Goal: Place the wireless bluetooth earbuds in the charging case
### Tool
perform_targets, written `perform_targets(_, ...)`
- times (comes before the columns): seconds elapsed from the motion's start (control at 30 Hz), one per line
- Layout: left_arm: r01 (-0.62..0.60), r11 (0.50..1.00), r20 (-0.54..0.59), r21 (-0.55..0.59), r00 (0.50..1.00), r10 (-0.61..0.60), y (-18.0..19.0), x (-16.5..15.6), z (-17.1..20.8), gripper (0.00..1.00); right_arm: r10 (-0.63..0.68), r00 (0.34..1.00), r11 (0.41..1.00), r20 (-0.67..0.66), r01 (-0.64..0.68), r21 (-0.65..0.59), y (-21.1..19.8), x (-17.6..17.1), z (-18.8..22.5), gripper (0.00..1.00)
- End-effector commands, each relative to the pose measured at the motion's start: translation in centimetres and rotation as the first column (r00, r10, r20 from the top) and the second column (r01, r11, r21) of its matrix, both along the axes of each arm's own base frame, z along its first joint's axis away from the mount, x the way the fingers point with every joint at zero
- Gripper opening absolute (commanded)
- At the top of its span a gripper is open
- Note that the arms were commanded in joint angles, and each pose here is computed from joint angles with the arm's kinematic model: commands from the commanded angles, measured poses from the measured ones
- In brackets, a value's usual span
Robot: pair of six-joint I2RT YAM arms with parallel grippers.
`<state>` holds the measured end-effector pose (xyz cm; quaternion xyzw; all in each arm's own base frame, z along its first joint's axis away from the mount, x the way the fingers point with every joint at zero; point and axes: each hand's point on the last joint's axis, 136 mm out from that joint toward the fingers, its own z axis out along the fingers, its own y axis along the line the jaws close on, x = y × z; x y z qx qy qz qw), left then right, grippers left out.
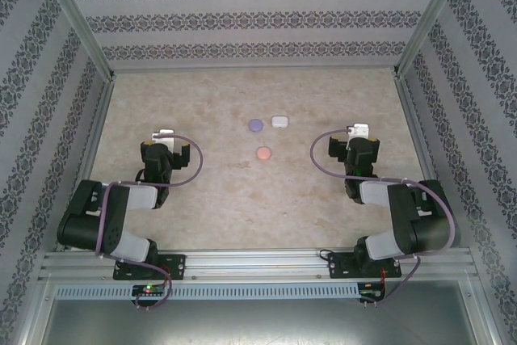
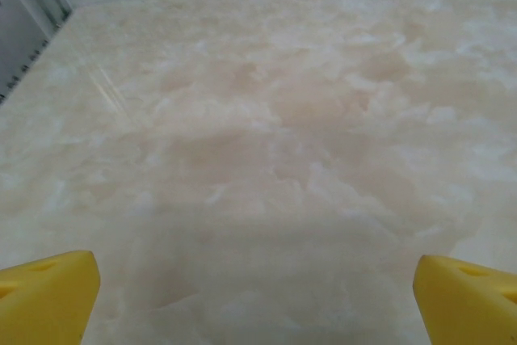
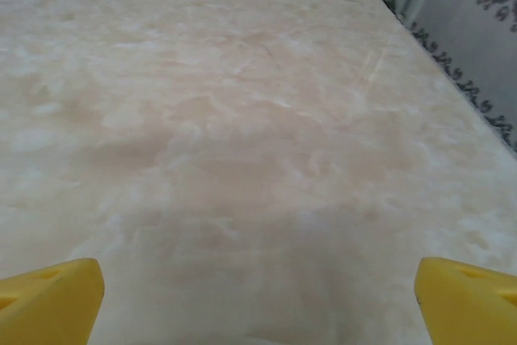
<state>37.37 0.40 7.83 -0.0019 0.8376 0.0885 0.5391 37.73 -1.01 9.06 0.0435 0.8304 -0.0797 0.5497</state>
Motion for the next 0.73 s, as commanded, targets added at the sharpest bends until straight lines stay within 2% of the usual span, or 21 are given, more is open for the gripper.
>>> perform_targets(0.0,0.064,0.995,0.082,-0.071,0.995,-0.058,-0.3,1.5,1.2,1.0,0.083,0.985,0.995,0.153,-0.09,0.037,1.0,1.8,2.3,0.98)
perform_targets(0.07,0.084,0.994,0.058,-0.076,0.995,-0.079,-0.5,2.2,0.6,0.99,0.091,0.992,0.993,0.085,-0.097,0.07,0.8,2.0,1.4,0.98)
perform_targets(0.17,0.077,0.985,0.021,-0.153,0.997,-0.074,0.4,2.6,0.3,0.99,0.098,0.99,0.99,0.103,-0.108,0.093,0.4,2.0,1.5,0.98)
perform_targets(0.4,0.076,0.985,0.02,-0.154,0.997,-0.074,0.4,2.6,0.3,0.99,0.099,0.99,0.992,0.095,-0.106,0.064,0.8,1.9,1.6,0.98)
perform_targets(0.7,0.078,0.986,0.027,-0.147,0.997,-0.074,0.4,2.6,0.4,1.0,0.133,0.987,0.986,0.089,-0.141,0.088,1.0,2.0,1.5,0.98)
